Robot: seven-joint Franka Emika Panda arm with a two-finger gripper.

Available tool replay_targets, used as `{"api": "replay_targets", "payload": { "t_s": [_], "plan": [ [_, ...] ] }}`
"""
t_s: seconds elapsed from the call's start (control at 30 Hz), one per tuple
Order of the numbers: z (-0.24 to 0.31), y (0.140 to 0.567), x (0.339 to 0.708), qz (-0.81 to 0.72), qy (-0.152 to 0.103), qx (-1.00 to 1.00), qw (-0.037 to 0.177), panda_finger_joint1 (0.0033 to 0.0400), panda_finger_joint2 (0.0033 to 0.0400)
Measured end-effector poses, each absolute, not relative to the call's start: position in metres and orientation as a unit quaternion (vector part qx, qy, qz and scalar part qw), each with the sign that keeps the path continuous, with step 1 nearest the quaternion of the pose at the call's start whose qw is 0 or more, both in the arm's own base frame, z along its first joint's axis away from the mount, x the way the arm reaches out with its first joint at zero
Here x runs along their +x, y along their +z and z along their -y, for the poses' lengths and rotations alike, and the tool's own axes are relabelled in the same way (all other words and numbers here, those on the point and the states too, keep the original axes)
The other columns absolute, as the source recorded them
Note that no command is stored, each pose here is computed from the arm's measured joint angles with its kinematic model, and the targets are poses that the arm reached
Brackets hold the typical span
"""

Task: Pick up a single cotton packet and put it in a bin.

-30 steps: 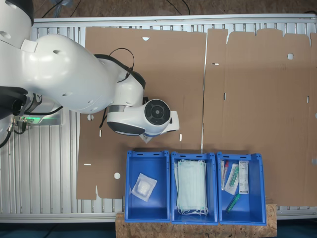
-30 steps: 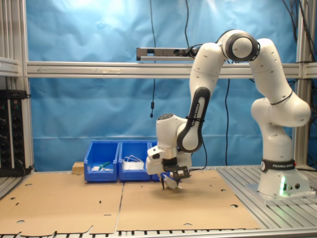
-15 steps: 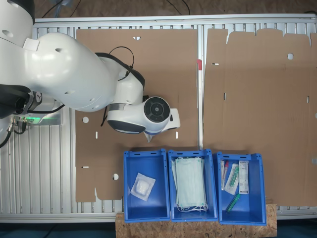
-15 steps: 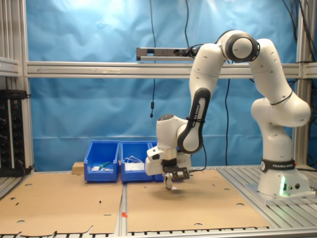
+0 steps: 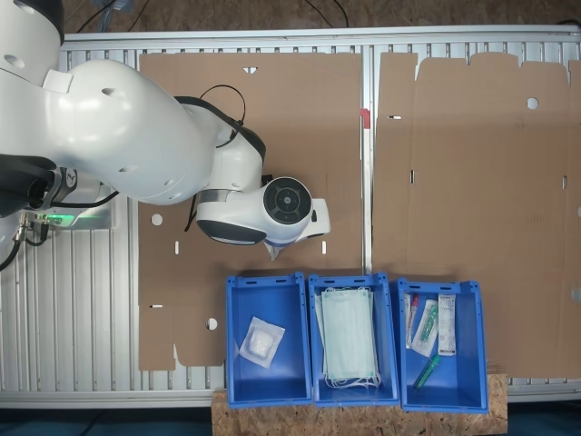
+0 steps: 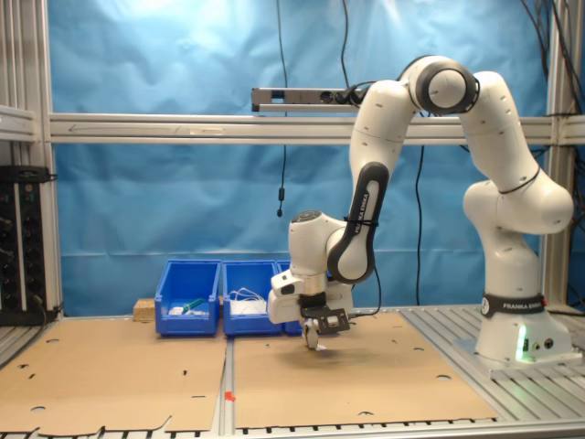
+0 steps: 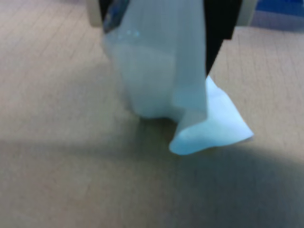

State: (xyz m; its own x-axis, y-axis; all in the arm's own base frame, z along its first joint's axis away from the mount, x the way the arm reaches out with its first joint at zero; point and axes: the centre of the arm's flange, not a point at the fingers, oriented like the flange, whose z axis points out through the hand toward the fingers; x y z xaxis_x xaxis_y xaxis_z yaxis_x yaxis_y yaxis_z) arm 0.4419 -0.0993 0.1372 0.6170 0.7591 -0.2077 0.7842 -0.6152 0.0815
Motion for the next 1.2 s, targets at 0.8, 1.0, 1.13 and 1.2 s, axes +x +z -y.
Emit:
{"api": "replay_targets", "payload": {
  "t_s": [0.8, 1.0, 1.13, 1.2],
  "plan": [
    [0.085, 0.161, 0.440, -0.434, -0.046, 0.897, 0.073, 0.0056, 0.0056],
    [0.080, 0.184, 0.444, -0.431, -0.020, 0.899, 0.070, 0.0056, 0.0056],
    [0.078, 0.198, 0.446, -0.430, -0.006, 0.900, 0.067, 0.0056, 0.0056],
    [0.077, 0.204, 0.447, -0.429, -0.001, 0.901, 0.065, 0.0056, 0.0056]
  ]
}}
